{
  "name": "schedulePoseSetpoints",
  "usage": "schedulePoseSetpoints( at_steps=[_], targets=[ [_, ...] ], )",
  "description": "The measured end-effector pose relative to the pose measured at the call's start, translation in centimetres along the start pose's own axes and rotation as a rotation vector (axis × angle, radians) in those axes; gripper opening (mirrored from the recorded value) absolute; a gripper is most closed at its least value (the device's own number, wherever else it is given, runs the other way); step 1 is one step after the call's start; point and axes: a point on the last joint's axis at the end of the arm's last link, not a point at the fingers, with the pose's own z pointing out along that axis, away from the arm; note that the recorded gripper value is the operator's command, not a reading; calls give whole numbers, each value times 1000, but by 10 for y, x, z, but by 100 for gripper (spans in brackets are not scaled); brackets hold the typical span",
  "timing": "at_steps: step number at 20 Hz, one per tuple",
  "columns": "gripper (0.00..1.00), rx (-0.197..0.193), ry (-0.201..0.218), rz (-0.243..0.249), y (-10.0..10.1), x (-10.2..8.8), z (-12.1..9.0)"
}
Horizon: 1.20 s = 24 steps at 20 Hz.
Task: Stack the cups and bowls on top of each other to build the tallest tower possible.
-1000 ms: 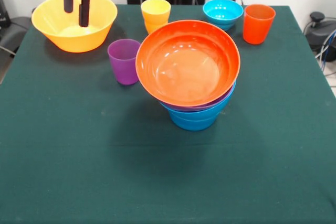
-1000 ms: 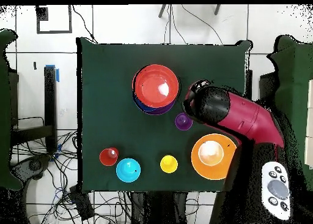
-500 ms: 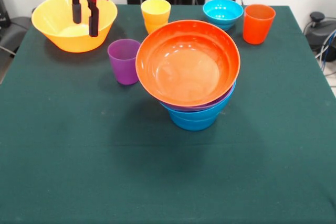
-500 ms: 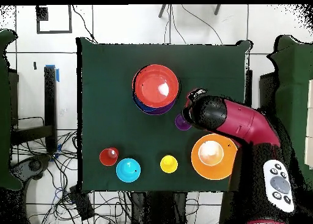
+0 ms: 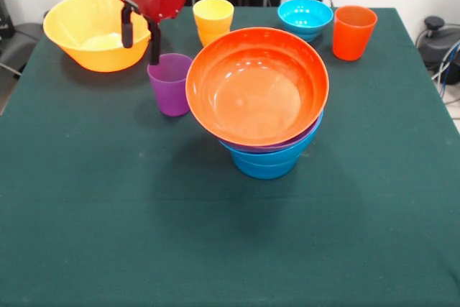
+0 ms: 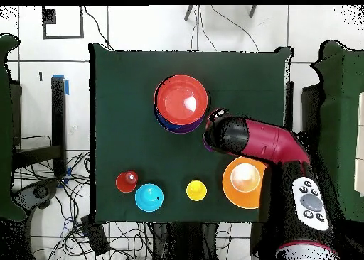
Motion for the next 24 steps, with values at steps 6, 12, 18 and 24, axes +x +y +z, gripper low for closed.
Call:
schedulePoseSetpoints(
  at_steps=[6,12,18,24],
  targets=[
    [100,21,31,-35,-4,18,16],
    [100,37,48,-66,-6,33,24],
    [100,42,45,-80,-7,35,24],
    [100,46,52,-83,-6,37,23]
  ],
)
